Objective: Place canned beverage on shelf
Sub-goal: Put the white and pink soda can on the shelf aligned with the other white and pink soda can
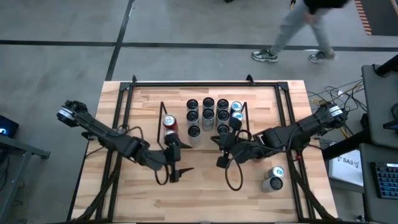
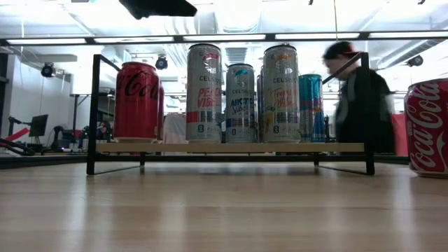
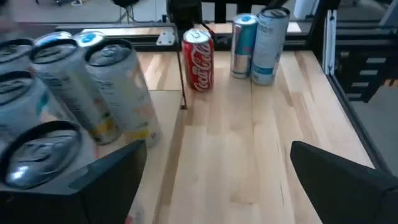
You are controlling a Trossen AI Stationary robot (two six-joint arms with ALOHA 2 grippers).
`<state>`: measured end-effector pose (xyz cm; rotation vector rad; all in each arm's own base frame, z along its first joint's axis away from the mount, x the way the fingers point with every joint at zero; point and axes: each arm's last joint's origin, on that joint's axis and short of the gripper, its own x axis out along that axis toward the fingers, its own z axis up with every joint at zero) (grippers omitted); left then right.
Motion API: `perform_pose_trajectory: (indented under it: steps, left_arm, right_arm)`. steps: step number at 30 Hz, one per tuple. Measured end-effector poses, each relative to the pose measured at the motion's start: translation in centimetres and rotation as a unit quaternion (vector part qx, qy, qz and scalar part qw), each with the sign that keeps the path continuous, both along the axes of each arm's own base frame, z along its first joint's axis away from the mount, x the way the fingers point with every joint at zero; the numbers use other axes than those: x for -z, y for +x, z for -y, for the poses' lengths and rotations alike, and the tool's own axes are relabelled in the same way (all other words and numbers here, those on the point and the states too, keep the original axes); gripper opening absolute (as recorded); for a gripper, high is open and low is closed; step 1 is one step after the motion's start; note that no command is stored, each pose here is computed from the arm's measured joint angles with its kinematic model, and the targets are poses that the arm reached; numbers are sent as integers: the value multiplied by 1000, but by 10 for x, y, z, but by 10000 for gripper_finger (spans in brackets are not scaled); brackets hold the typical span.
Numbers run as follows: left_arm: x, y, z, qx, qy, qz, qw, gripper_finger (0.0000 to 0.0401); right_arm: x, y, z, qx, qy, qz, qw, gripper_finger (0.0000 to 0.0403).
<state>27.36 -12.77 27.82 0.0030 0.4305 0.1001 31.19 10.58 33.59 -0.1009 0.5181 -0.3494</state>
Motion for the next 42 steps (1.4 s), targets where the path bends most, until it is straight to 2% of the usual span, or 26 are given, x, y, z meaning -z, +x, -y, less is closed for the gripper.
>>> perform_pose_trajectory:
  steps: [3,6,11,15,16,24,31,42]
  left_arm:
    - [6,7,4,4,13,-8,1000,349]
    - [6,7,3,10,28,-12,999,290]
    - [-8,0,-4,-2,65,7,998,159]
    - [-4,-1,-11,-28,105,-12,994,40]
    - [-4,0,-13,-32,110,-15,993,21]
    - [2,1,-23,-47,111,-41,992,4]
    - [8,4,-26,-55,110,-54,991,1]
    - [14,9,-28,-63,110,-64,990,0]
  right_arm:
    - [0,0,0,8,15,7,1000,9]
    - [0,0,0,13,22,10,1000,9]
    - [2,4,5,82,20,39,996,9]
    - [10,13,11,89,5,29,996,9]
    - [10,15,13,91,4,29,995,9]
    - [12,30,41,61,37,19,997,9]
    - [22,38,53,64,34,0,997,9]
    - [41,55,63,63,3,-25,998,9]
